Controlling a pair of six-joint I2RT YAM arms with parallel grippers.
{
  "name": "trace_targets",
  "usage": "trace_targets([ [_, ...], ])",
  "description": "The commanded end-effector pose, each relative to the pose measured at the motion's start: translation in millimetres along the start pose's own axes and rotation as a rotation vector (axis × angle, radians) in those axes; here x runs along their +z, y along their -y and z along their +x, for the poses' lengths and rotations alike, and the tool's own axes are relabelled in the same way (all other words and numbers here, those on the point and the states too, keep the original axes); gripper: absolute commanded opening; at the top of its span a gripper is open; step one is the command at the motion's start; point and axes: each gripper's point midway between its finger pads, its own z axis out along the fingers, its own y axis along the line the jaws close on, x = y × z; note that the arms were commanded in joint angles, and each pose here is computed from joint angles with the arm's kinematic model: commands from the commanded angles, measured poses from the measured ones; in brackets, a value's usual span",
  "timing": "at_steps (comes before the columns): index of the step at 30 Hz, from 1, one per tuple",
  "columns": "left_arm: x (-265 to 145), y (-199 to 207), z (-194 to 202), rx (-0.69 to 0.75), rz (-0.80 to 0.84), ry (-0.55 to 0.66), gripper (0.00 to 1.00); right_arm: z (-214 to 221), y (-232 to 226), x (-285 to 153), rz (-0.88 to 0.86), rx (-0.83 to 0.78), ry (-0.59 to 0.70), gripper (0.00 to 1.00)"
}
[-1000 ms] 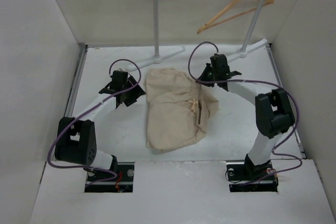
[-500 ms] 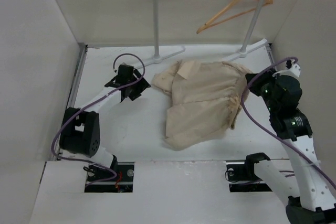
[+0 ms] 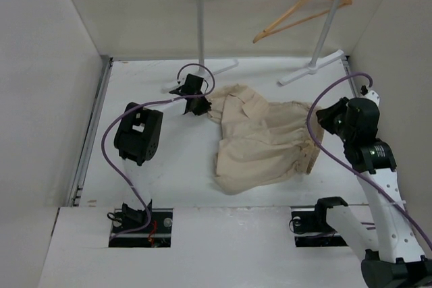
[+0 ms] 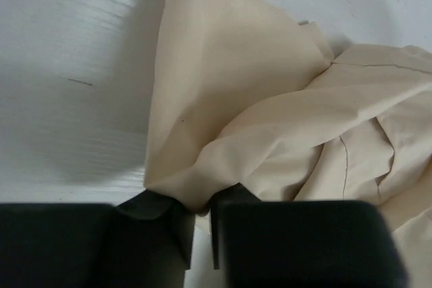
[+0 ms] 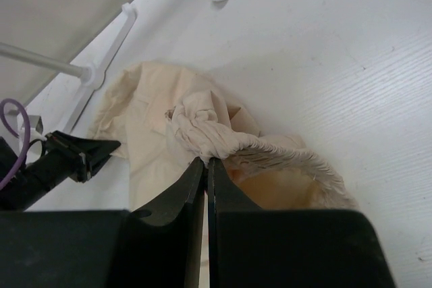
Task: Place the trousers on the hanger
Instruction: Flatten out the trousers at the center of the board.
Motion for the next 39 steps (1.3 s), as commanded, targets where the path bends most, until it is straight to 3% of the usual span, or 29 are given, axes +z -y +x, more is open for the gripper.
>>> trace_targets([
  [1, -49.0, 18.4, -66.4, -0.032, 0.030, 0.202, 0.03, -20.7, -24.0, -17.3, -0.085, -0.010, 0.062, 0.07],
  [6, -170.6, 1.5, -126.6, -0.088, 0.040, 0.457, 0.00, -48.6, -47.8, -54.8, -0.172, -0.043, 0.141, 0.07],
  [8, -251.6, -11.5, -145.5, -0.136, 0.062, 0.590, 0.01, -70.7, -56.2, -82.9, -0.204, -0.054, 0.212, 0.07],
  [13, -358.1, -34.1, -155.0, -0.137, 0.023, 0.743, 0.03, -117.9, -76.8, -151.5, -0.313, -0.007, 0.381, 0.06],
  [17, -416.8, -57.0, -154.4, -0.098, -0.070, 0.800, 0.05, -133.5, -84.7, -188.1, -0.378, 0.029, 0.442, 0.07],
  [21, -394.1, -76.8, -153.9, -0.070, -0.186, 0.740, 0.05, -124.6, -84.1, -151.3, -0.327, 0.034, 0.384, 0.08],
  [26, -324.6, -72.5, -180.1, -0.019, -0.291, 0.694, 0.05, -118.0, -76.4, -24.7, -0.207, 0.045, 0.309, 0.07],
  [29, -256.8, -48.9, -217.8, 0.036, -0.301, 0.661, 0.07, -134.7, -57.1, 44.7, -0.117, 0.055, 0.306, 0.07],
  [31, -208.3, -39.5, -235.1, 0.097, -0.331, 0.586, 0.22, -150.7, -26.1, 95.9, -0.013, 0.089, 0.303, 0.06],
  [34, -181.3, -58.6, -221.2, 0.139, -0.425, 0.439, 0.47, -155.6, 3.0, 146.8, 0.073, 0.139, 0.254, 0.07],
  [39, -190.7, -124.9, -165.9, 0.107, -0.517, 0.419, 0.60, -143.6, 12.6, 180.9, 0.094, 0.153, 0.192, 0.07],
])
